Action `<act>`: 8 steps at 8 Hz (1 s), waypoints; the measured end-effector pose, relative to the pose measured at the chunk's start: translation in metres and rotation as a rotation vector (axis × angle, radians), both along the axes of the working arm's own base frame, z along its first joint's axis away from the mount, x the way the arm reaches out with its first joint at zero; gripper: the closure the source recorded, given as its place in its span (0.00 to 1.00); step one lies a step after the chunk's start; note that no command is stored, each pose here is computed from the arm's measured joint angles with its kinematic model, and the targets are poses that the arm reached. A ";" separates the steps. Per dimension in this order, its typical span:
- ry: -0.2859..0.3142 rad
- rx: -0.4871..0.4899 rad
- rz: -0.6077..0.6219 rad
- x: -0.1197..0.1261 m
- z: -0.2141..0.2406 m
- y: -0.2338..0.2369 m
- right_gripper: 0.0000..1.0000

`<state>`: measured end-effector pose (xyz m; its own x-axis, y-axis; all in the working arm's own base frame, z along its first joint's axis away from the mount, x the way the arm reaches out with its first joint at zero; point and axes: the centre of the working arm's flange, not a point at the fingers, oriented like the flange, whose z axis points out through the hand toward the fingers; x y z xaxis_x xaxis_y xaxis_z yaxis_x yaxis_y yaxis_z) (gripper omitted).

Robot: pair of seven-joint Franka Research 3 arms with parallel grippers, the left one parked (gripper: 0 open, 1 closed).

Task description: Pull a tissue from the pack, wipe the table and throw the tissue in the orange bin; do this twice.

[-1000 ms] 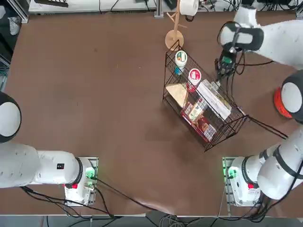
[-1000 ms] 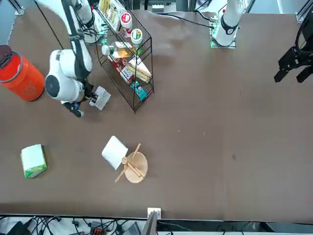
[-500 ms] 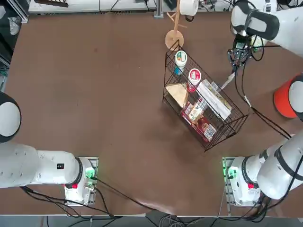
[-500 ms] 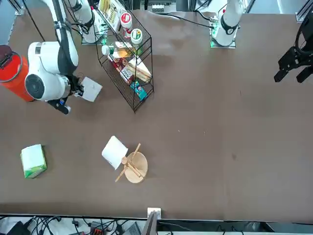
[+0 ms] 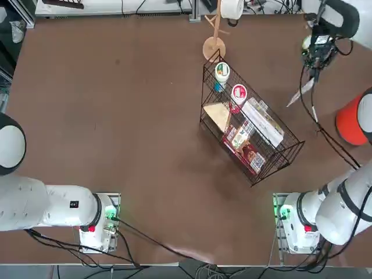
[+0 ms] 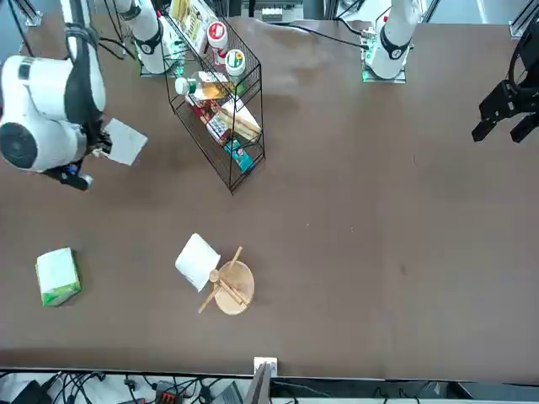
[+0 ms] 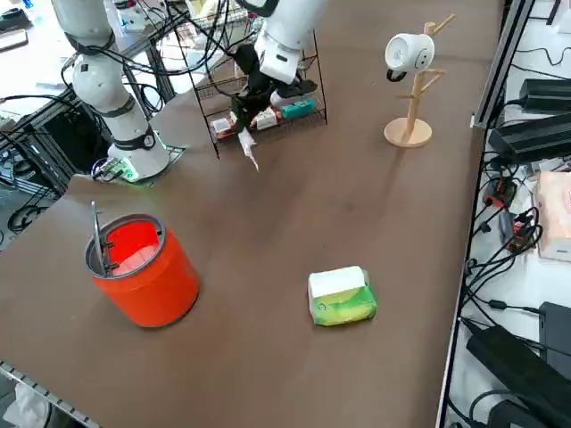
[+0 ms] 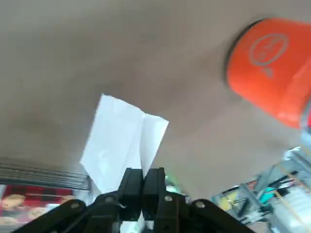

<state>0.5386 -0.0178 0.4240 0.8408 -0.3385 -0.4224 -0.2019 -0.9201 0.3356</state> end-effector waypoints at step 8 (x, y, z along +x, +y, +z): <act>0.169 -0.173 0.317 -0.008 0.081 -0.162 0.98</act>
<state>0.5308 -0.1796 0.5052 0.8383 -0.1521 -0.5236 0.1544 -0.8548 0.4955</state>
